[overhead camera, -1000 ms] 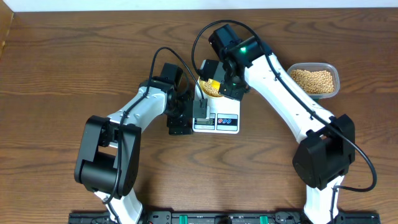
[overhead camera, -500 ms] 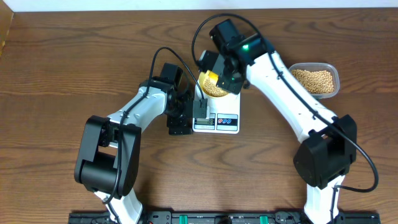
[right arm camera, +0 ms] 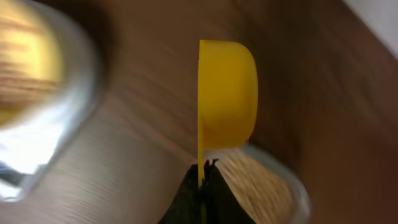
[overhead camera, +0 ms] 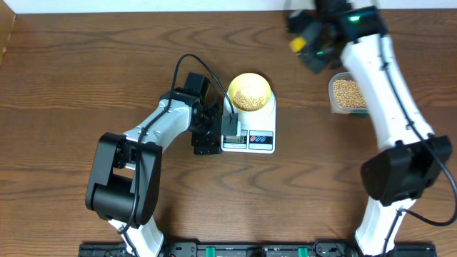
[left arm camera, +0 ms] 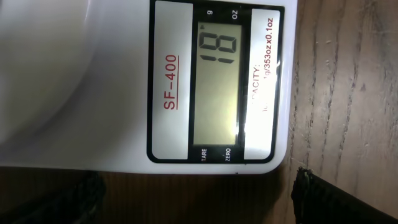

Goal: Scoop item into bowl and weigh 50g on scale
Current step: 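Move the scoop with the right gripper back to the soybean container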

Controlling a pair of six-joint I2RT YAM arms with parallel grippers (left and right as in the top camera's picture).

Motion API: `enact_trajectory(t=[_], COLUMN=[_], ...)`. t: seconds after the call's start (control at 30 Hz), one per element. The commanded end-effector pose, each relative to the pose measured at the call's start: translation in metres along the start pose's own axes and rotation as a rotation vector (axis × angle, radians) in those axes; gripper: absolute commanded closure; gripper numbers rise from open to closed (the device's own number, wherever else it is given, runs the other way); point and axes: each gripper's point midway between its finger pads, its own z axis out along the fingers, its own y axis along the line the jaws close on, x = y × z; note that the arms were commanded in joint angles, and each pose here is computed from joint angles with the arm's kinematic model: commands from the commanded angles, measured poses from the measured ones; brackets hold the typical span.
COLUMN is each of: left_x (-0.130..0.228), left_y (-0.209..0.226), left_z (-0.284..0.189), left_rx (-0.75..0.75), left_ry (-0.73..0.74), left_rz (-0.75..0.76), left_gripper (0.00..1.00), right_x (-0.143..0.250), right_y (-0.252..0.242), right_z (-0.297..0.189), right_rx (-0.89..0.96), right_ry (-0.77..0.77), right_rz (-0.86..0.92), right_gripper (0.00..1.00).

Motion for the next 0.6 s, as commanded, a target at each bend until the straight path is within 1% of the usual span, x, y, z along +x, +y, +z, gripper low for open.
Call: enact_trajectory(t=[0.0, 0.1, 0.2, 0.3, 0.43, 0.57], left_x=[-0.003, -0.003, -0.003, -0.003, -0.003, -0.003], left_y=[-0.007, -0.007, -0.007, -0.007, -0.006, -0.006], left_z=[0.004, 0.004, 0.004, 0.004, 0.004, 0.004], left_rx=[0.025, 0.025, 0.025, 0.025, 0.025, 0.025], left_ry=[-0.03, -0.03, -0.03, -0.03, -0.03, -0.03], left_rz=[-0.015, -0.015, -0.015, -0.015, -0.015, -0.015], left_gripper=[0.02, 0.02, 0.02, 0.03, 0.02, 0.02], right_x=[0.037, 0.063, 0.082, 0.1, 0.127, 0.129], right_y=[-0.062, -0.079, -0.086, -0.086, -0.08, -0.074], right_z=[-0.019, -0.018, -0.018, -0.018, -0.017, -0.003], right_rx=[0.166, 0.147, 0.094, 0.043, -0.015, -0.08], right_ry=[0.07, 0.116, 0.142, 0.181, 0.278, 0.297], right_rz=[0.218, 0.314, 0.404, 0.487, 0.561, 0.578], right_gripper=[0.99, 0.99, 0.99, 0.99, 0.99, 0.99])
